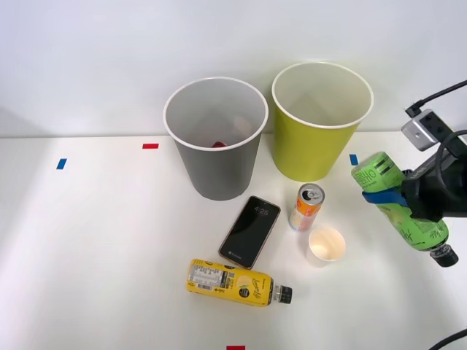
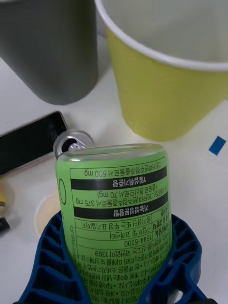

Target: Put cans in the gray bin, plastic bottles in the light green bin

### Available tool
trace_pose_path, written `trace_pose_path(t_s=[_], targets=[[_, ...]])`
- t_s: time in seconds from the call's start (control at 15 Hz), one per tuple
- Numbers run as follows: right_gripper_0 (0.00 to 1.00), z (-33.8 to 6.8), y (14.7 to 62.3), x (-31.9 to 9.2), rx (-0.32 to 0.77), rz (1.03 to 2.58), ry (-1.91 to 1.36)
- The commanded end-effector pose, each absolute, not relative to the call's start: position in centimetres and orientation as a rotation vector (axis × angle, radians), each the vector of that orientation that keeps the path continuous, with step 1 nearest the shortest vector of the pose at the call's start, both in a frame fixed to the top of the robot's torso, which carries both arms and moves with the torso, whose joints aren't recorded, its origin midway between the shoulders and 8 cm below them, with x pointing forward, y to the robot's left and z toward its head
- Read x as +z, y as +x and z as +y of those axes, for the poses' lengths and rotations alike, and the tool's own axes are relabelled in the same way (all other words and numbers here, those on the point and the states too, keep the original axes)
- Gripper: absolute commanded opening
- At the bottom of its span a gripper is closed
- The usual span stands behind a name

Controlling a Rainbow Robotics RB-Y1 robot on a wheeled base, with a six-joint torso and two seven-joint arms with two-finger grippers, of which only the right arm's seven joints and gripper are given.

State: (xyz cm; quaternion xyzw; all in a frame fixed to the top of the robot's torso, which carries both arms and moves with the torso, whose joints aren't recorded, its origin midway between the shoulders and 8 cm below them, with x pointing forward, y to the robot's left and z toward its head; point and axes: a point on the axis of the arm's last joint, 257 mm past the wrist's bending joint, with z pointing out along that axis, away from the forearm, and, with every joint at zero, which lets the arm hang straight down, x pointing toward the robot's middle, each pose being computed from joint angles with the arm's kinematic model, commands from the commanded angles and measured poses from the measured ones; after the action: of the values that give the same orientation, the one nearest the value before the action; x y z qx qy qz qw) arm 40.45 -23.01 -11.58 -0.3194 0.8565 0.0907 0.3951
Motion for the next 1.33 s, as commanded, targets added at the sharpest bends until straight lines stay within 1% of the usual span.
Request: trace_pose_path(t_s=[0.07, 0.2, 0.33, 0.6, 0.73, 1.0, 1.13, 1.27, 1.33], targets=[[0.00, -19.6, 41.5, -6.9, 0.380, 1.939, -0.754], [0.00, -17.5, 42.4, -2.9, 0.480, 1.772, -0.676], [0.00, -16.4, 43.2, 0.1, 0.528, 1.657, -0.615], [0.00, -15.8, 44.4, 5.5, 0.570, 1.476, -0.504], [0.00, -15.6, 46.5, 7.2, 0.519, 1.440, -0.467], [0.00, -16.8, 52.9, 10.1, 0.491, 1.406, -0.351], [0.00, -16.5, 55.3, 9.8, 0.486, 1.420, -0.329], [0.00, -16.2, 58.1, 8.7, 0.434, 1.424, -0.304], [0.00, -15.9, 59.0, 8.4, 0.434, 1.420, -0.293]])
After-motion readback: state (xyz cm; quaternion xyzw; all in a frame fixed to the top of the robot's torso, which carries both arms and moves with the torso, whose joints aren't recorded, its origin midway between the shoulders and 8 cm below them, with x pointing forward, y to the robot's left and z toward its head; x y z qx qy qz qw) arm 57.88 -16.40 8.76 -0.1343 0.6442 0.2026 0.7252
